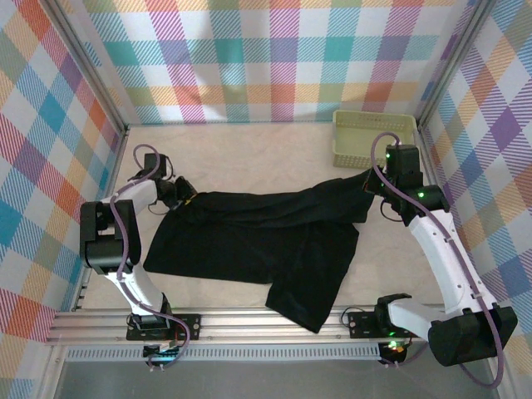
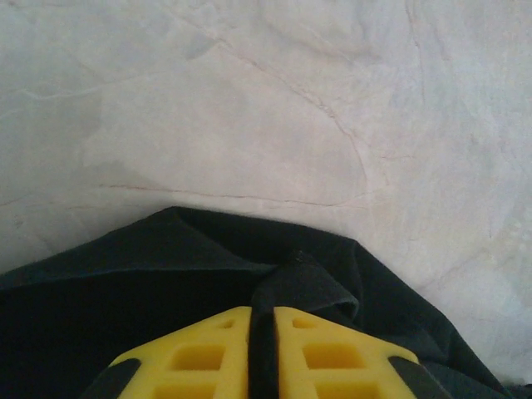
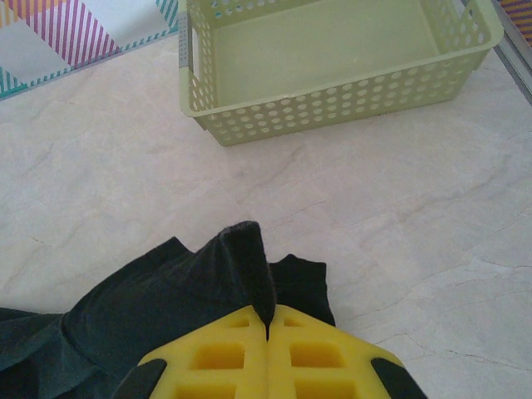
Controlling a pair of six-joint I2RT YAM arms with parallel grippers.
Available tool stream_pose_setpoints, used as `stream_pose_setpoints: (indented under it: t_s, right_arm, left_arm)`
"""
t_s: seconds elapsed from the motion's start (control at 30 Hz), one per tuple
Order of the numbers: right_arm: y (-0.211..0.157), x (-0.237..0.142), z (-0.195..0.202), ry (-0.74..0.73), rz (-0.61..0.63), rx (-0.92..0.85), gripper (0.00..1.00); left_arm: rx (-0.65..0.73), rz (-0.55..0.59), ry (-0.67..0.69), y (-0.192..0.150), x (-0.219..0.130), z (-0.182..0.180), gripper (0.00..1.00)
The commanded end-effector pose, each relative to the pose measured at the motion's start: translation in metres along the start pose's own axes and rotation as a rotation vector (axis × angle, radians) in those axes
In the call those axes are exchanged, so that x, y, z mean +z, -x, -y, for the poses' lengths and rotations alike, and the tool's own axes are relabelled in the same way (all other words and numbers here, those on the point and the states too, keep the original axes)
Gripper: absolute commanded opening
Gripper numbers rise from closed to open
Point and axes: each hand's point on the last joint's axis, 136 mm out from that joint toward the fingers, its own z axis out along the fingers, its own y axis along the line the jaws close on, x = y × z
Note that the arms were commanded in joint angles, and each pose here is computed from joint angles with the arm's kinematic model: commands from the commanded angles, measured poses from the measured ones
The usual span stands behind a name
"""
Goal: Fold the inside-out t-shirt
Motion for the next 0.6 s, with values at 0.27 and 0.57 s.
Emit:
stream_pose_setpoints:
  t_s: [0.27,0.57]
  right_arm:
    - [0.007,-0.007,-0.001,0.017,0.020,0.012,0.00]
    - [0.007,-0.008,-0.002,0.019,0.019,0.014,0.00]
  left_arm:
    - [0.151,0.081,0.044,0.020,-0.006,0.005,0.32]
    - [0.164,0.050,-0.042,0.018,0.006,0.016,0.23]
